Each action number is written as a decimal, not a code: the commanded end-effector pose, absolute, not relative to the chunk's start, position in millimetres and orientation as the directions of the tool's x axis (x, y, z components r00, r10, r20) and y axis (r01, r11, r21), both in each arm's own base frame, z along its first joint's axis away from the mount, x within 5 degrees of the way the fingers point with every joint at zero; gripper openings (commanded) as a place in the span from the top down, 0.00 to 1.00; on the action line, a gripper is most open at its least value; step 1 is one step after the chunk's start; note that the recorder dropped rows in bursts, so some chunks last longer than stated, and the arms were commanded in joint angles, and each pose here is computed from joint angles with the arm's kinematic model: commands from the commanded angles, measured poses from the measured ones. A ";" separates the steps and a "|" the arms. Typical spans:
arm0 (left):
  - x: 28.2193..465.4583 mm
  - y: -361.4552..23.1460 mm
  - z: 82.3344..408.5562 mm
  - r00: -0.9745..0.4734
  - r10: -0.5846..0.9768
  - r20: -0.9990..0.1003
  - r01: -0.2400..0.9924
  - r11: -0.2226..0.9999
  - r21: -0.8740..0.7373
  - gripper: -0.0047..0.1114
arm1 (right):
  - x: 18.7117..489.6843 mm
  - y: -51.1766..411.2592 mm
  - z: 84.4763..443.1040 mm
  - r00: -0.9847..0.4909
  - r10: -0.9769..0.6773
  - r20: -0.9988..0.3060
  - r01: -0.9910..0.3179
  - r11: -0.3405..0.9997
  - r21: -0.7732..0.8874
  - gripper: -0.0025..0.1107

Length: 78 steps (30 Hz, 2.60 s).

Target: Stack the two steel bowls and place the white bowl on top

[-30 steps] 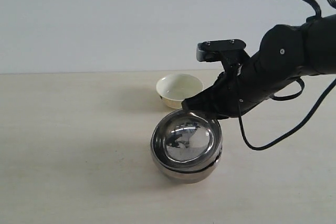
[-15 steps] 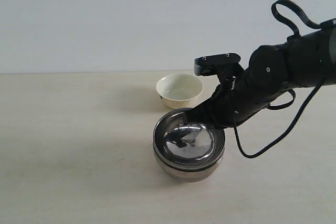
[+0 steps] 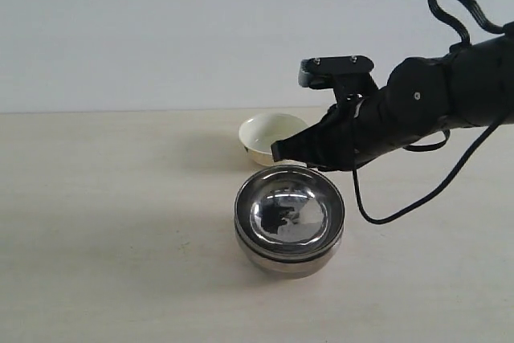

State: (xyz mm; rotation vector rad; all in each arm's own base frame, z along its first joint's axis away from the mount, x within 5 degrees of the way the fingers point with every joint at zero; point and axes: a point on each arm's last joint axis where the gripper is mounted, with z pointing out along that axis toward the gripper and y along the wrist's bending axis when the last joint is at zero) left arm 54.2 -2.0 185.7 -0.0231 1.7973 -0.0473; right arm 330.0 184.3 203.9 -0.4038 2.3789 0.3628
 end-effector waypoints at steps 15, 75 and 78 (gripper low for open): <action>54.3 -2.3 185.5 -0.218 -0.045 -0.975 0.014 0.999 -0.049 0.93 | 337.0 210.5 175.7 -0.687 -0.107 -0.718 -0.359 0.910 0.207 0.98; 54.3 -2.3 185.5 -0.218 -0.045 -0.975 0.014 0.999 -0.049 0.93 | 475.1 197.7 135.3 -0.745 0.196 -0.637 -0.086 0.920 0.384 0.98; 54.3 -2.3 185.5 -0.218 -0.045 -0.975 0.014 0.999 -0.049 0.93 | 471.3 197.4 159.9 -0.739 0.190 -0.647 -0.106 0.915 0.389 0.98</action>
